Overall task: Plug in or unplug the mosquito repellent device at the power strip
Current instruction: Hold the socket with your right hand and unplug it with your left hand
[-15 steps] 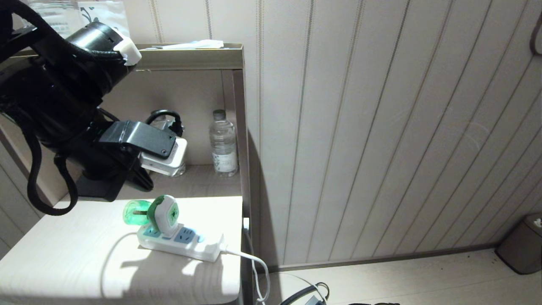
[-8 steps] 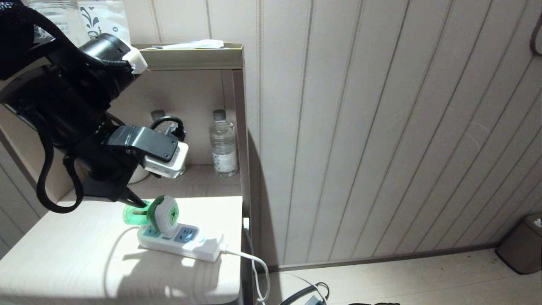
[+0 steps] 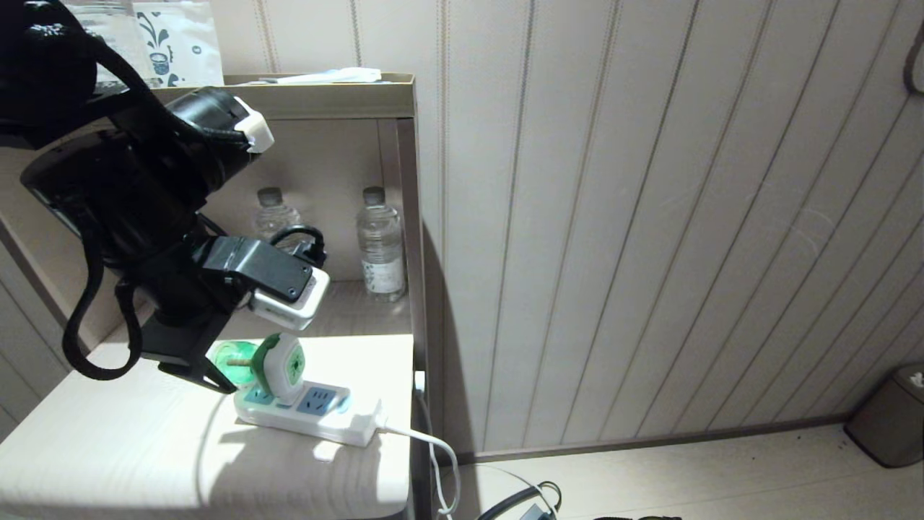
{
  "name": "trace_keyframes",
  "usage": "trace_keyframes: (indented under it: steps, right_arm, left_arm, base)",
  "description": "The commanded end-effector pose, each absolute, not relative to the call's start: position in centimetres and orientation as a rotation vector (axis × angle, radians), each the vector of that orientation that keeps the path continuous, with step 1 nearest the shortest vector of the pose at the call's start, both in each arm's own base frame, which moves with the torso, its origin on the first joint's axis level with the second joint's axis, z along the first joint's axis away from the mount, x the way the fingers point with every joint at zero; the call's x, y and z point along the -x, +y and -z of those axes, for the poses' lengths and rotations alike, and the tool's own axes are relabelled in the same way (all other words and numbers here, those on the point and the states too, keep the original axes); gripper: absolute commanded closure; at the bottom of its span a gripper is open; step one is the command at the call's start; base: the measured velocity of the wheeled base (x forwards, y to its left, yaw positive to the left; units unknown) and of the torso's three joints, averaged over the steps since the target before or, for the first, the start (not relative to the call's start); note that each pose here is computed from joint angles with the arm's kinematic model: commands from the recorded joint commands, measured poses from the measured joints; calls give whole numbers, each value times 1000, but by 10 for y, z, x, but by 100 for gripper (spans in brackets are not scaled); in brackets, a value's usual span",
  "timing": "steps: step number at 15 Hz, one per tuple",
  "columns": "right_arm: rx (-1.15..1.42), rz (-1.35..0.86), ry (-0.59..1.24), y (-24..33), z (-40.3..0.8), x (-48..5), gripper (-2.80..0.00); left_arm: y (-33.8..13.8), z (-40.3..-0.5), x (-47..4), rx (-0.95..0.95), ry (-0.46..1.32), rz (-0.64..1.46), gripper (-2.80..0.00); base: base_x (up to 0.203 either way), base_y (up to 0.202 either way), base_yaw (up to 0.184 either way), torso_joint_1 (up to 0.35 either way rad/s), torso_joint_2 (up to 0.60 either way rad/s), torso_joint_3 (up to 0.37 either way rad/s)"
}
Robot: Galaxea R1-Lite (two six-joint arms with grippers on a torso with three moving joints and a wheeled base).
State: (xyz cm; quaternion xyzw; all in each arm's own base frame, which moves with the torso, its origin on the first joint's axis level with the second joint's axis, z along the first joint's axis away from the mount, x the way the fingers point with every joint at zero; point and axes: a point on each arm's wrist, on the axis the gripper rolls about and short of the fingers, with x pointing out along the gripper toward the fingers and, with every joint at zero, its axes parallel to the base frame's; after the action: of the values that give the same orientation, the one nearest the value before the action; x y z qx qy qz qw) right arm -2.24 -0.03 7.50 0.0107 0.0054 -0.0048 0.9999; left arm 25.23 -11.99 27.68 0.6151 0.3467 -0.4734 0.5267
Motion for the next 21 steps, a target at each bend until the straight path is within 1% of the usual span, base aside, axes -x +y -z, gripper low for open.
trace_keyframes:
  steps: [1, 11, 21]
  right_arm:
    - [-21, 9, 11, 0, -75, 22, 0]
    - [-21, 9, 11, 0, -75, 22, 0]
    - [-21, 9, 11, 0, -75, 22, 0]
  left_arm:
    - [-125, -269, -258, -1480, 851, 1160, -280]
    - [-140, -234, -291, -1507, 922, 1162, -280]
    - [-142, -226, -297, -1506, 942, 1174, -280]
  base:
    - [0, 0, 0, 0, 0, 0]
    - [0, 0, 0, 0, 0, 0]
    - [0, 0, 0, 0, 0, 0]
